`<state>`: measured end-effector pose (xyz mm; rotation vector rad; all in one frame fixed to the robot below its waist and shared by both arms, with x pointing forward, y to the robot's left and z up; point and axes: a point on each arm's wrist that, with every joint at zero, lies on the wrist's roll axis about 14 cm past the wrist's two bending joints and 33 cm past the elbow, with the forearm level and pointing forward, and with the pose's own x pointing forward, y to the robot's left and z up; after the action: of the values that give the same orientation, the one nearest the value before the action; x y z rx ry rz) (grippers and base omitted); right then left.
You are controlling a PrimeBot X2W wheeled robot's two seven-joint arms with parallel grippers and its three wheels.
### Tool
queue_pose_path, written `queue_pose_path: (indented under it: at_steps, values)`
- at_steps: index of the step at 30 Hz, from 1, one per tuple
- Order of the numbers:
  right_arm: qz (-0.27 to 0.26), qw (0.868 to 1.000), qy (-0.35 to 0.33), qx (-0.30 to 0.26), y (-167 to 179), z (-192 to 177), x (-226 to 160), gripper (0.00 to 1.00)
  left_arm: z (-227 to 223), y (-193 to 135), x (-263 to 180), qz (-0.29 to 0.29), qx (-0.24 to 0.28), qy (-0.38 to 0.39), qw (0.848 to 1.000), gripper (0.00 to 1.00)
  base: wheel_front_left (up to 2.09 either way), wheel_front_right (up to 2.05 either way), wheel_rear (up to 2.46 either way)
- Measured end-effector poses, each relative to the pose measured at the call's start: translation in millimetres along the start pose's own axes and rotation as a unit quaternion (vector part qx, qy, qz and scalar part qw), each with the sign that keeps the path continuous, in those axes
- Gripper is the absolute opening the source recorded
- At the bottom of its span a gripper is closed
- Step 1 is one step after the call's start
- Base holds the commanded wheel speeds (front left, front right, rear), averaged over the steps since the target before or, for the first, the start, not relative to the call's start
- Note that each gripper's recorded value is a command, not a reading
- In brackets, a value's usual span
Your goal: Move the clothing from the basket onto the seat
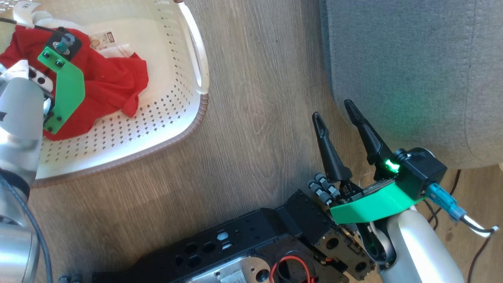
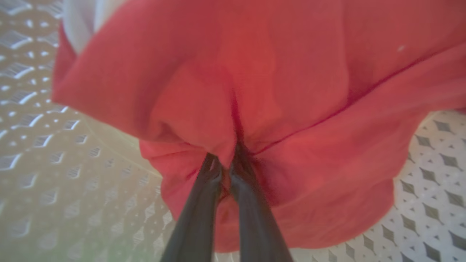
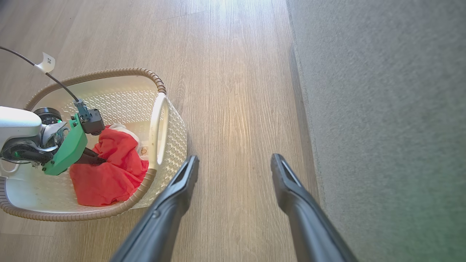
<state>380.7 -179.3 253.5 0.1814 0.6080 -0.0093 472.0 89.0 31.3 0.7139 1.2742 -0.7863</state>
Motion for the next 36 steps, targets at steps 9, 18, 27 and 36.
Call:
queue_pose_path:
  at_steps: [9,18,27,36]
  values:
    - [-0.002,1.000,-0.010,-0.002,-1.7,7.9,-2.2,1.00,7.4,1.5,-8.5,-0.001,-0.014,-0.019,1.000,0.00,0.00,0.00,0.00]
    - [0.013,0.998,-0.057,-0.015,4.7,43.2,1.1,1.00,20.9,-5.1,-29.6,-0.002,-0.009,-0.057,0.998,0.00,0.00,0.00,0.00]
    - [0.021,0.993,-0.107,-0.036,9.1,82.9,-13.1,1.00,53.1,-21.1,-82.5,0.003,-0.028,-0.146,0.989,0.00,0.00,0.00,0.00]
    - [0.042,0.985,-0.161,-0.051,27.1,118.9,-36.3,1.00,75.7,-30.5,-164.9,0.031,-0.073,-0.247,0.966,0.00,0.00,0.00,0.00]
